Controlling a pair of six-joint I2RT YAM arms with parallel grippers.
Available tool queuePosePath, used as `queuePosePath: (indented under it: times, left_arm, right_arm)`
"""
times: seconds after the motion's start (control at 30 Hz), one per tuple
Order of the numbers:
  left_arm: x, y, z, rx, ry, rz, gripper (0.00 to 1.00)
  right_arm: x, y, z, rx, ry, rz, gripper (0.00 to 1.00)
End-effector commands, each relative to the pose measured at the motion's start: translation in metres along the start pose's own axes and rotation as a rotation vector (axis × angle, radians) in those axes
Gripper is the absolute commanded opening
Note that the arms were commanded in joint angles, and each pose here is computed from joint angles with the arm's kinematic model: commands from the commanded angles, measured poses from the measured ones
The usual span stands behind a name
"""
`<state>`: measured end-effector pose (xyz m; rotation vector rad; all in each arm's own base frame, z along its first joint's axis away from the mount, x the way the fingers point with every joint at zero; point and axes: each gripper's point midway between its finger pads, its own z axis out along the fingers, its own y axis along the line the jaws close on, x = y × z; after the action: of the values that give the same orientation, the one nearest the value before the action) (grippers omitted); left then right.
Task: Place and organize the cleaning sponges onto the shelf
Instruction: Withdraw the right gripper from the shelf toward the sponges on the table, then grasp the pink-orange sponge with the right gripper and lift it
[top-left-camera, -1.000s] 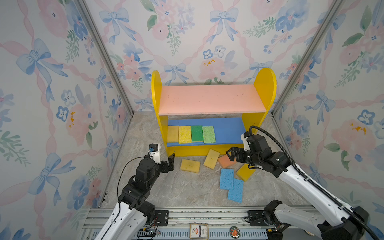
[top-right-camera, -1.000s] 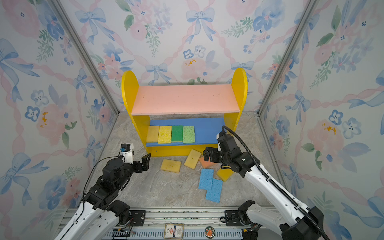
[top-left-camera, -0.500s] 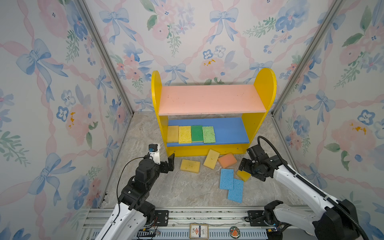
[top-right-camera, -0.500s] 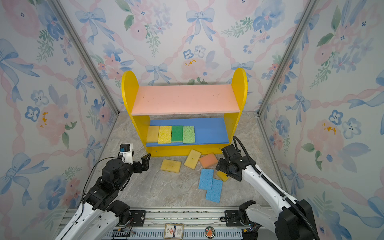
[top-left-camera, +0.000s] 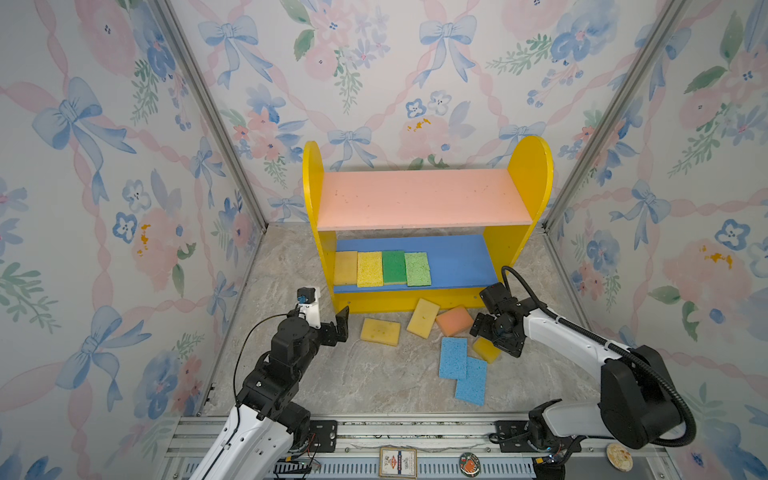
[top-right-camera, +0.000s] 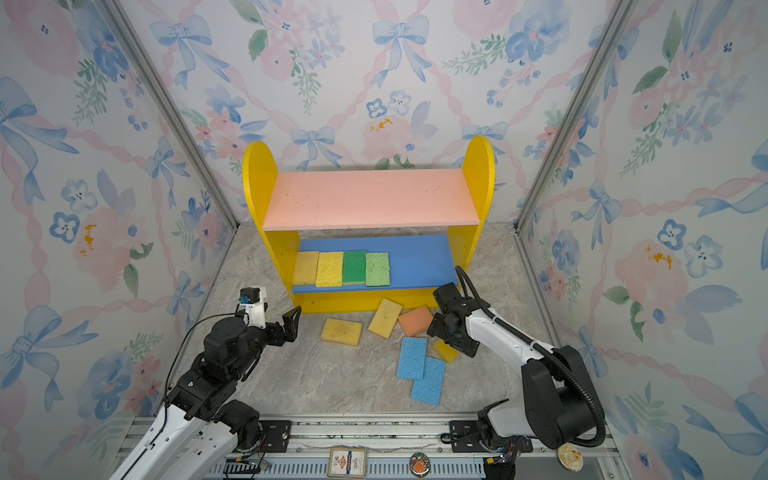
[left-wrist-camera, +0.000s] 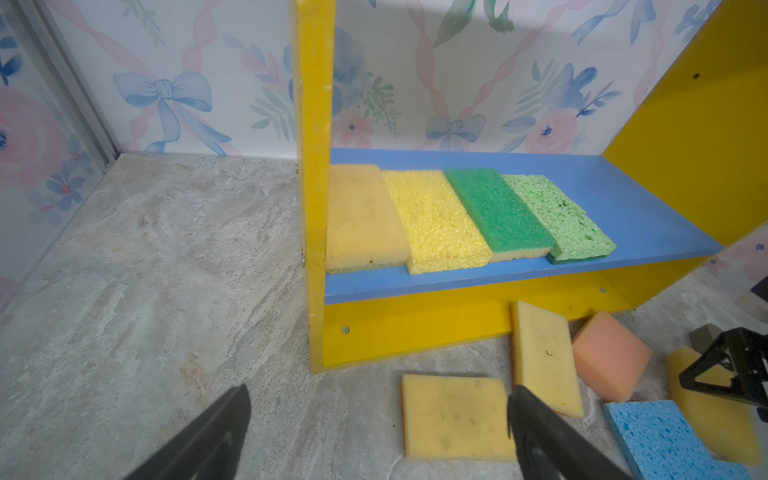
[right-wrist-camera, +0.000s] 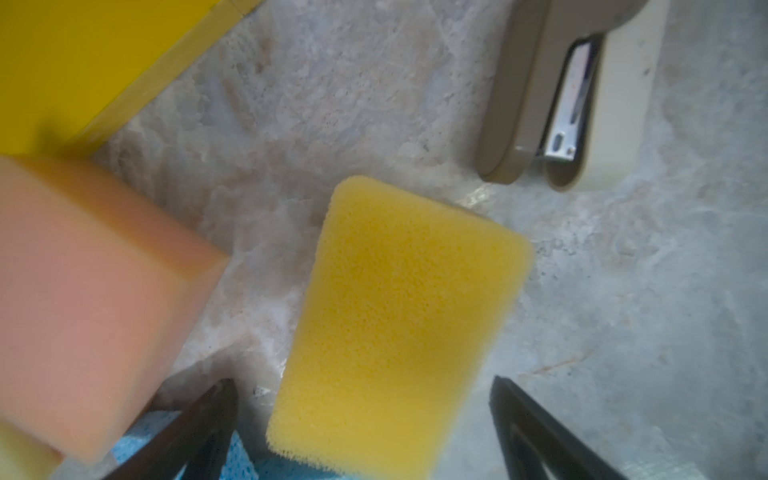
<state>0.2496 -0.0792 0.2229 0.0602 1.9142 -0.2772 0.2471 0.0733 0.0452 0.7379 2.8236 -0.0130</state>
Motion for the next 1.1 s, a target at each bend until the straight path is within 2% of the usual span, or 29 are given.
queuePosePath:
  times: [0.0, 0.5, 0.63, 0.87, 1.07]
  left_arm:
    - [-0.002, 0.000, 0.001, 0.000, -0.014, 0.005, 0.98]
    - [-0.001, -0.001, 0.002, 0.002, -0.008, 0.008, 0.98]
    - [0.000, -0.001, 0.003, 0.002, -0.003, 0.009, 0.98]
    - [0.000, -0.002, 0.003, 0.007, -0.002, 0.007, 0.98]
    - [-0.002, -0.002, 0.001, 0.012, -0.012, 0.006, 0.98]
  right_arm:
    - [-0.009, -0.004, 0.007, 0.034, -0.001, 0.026, 0.97]
    - [-0.001, -0.013, 0.039, 0.020, 0.100, 0.063, 0.97]
    - [-0.002, -0.009, 0.022, -0.015, 0.090, 0.074, 0.97]
    - [-0.011, 0.012, -0.039, -0.110, -0.039, 0.079, 0.97]
    - [-0.032, 0.051, -0.050, -0.225, -0.077, 0.114, 0.97]
